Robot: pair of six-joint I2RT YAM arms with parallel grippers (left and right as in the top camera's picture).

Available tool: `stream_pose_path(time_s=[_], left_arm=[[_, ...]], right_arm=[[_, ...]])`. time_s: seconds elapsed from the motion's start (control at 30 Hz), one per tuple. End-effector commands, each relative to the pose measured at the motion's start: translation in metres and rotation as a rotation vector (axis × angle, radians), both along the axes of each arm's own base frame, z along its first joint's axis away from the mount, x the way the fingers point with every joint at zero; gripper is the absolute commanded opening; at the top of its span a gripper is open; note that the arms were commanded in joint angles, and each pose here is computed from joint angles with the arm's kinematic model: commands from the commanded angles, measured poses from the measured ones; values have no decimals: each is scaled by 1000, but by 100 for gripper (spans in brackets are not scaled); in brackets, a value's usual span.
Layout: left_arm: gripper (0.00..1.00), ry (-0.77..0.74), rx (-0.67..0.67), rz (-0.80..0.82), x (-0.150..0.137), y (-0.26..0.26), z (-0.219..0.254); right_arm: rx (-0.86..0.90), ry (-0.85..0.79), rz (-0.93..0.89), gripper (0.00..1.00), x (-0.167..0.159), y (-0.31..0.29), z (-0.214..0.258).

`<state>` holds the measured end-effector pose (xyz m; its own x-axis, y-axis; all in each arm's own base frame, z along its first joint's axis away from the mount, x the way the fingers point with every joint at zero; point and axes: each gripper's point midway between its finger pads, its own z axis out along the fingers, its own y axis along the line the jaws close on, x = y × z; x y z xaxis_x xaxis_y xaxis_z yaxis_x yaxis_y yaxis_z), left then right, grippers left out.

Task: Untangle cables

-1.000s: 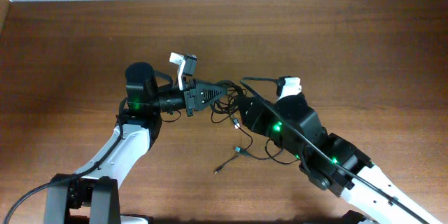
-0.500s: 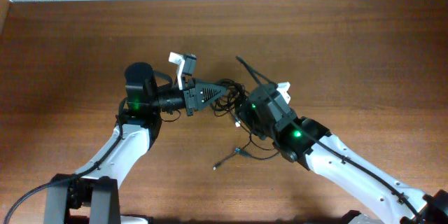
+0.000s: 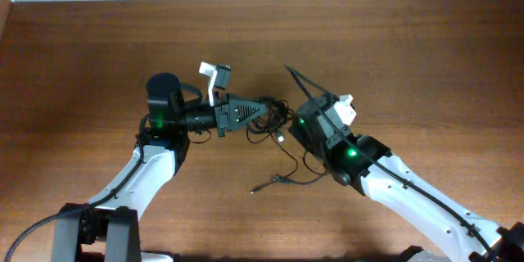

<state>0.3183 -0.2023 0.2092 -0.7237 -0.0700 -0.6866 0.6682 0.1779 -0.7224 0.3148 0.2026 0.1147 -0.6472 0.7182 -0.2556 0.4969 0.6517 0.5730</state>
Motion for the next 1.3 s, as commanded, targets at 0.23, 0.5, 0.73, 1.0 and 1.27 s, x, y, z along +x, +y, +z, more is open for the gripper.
stream_pose_path(time_s=[0.23, 0.5, 0.73, 1.0, 1.27], left_arm=[[0, 170, 100, 254, 33, 15, -34], [0, -149, -24, -40, -3, -7, 21], [0, -179, -40, -118, -17, -15, 25], [0, -180, -40, -118, -17, -15, 25], [0, -184, -40, -117, -17, -15, 26]], right_arm=[[11, 53, 57, 36, -33, -13, 22], [247, -19, 51, 46, -17, 20, 54], [271, -101, -52, 40, 10, 19, 59], [306, -177, -65, 43, 22, 22, 75], [328, -145, -25, 43, 16, 30, 73]])
